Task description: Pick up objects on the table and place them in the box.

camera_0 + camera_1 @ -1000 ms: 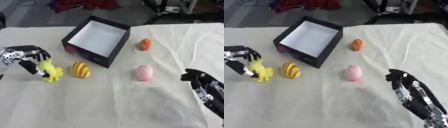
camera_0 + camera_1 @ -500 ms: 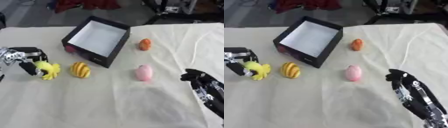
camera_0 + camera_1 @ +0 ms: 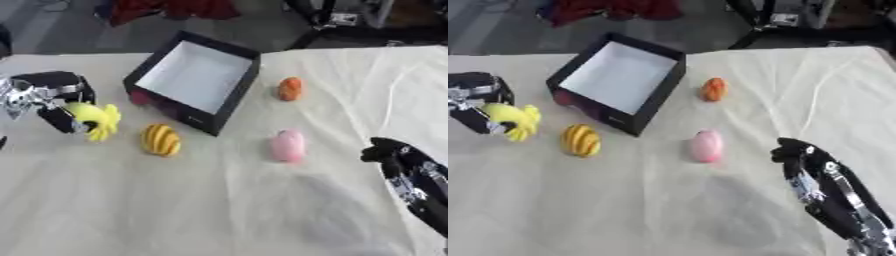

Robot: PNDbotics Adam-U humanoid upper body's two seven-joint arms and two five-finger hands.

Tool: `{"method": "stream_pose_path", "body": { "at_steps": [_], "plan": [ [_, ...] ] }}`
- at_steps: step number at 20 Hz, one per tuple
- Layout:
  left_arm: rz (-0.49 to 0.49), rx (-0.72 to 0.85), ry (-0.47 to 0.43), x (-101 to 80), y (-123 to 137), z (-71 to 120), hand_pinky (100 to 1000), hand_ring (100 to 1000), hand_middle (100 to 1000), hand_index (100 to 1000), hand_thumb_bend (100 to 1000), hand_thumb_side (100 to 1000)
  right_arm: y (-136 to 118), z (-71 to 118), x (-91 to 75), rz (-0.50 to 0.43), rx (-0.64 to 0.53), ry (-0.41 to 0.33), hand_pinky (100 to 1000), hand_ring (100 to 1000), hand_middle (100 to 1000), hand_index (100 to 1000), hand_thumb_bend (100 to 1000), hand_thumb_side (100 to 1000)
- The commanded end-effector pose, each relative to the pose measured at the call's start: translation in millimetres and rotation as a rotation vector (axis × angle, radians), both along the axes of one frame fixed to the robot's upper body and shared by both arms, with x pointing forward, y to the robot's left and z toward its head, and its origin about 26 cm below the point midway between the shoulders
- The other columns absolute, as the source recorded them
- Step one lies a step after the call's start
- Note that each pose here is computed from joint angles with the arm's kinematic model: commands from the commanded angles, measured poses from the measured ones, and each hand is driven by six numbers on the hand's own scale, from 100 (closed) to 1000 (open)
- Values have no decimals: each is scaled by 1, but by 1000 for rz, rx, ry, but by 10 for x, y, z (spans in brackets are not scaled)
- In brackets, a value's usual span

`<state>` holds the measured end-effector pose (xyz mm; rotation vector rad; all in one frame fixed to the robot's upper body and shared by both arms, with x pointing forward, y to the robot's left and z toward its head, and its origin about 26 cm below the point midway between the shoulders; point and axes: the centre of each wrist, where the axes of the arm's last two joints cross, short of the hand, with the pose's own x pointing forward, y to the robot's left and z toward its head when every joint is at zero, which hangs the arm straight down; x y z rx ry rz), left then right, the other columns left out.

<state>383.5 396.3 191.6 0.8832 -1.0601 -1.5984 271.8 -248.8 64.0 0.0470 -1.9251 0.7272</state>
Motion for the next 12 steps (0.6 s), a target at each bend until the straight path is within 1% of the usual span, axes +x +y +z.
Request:
{"method": "stream_pose_path", "body": {
  "at_steps": [1, 3, 5, 6, 9, 12],
  "plan": [
    [-13, 59, -141, -9, -62, 558, 649, 502, 481, 586, 278, 236, -30, 34, 5, -2, -3, -8, 868, 747, 707, 863, 100, 720],
    [-42, 75, -200, 43, -203, 763, 657, 506, 486, 594, 285, 240, -29, 27, 1, -1, -3, -4, 868, 747, 707, 863, 100, 722],
    [-78, 86, -240, 131, -371, 897, 669, 518, 500, 612, 296, 247, -25, 18, -2, 1, -2, -1, 868, 747, 706, 863, 100, 723],
    [-96, 92, -251, 194, -469, 932, 674, 522, 504, 617, 300, 248, -23, 15, -4, 3, -2, 1, 868, 747, 706, 863, 100, 723],
    [-150, 97, -261, 427, -799, 920, 677, 530, 515, 629, 312, 250, -15, 9, -6, 7, 1, 3, 868, 746, 706, 863, 100, 722],
    [-176, 85, -278, 664, -1106, 804, 673, 528, 516, 631, 327, 254, 1, 8, -7, 14, 6, 4, 868, 746, 706, 863, 100, 722]
  ]
}}
